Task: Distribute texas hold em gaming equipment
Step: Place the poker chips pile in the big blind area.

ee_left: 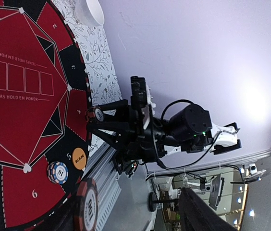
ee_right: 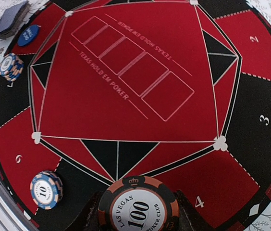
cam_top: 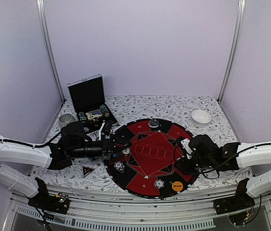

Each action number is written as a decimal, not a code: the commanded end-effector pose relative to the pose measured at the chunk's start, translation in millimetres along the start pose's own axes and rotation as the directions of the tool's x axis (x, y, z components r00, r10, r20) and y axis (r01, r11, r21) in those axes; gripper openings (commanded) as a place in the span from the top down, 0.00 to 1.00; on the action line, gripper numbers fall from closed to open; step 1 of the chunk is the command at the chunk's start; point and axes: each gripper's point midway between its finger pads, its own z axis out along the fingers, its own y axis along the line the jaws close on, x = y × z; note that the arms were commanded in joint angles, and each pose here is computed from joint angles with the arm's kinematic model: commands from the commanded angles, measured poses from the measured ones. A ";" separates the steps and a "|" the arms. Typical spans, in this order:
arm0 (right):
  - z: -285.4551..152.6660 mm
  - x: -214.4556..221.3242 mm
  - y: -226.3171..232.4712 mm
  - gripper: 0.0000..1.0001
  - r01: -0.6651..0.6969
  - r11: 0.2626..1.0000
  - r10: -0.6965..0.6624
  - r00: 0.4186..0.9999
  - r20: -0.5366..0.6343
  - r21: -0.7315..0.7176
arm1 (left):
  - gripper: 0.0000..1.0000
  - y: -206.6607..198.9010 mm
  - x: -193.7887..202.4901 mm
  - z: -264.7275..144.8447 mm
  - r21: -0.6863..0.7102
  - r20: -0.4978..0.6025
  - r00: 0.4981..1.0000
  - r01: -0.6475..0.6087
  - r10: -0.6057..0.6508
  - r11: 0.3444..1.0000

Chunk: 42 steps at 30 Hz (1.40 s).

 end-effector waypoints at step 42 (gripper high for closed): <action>28.7 67.8 4.5 0.43 -0.133 0.988 0.148 0.955 -0.257 0.073 | 0.35 -5.6 -17.1 -16.8 0.007 0.051 0.998 -0.037 0.036 0.999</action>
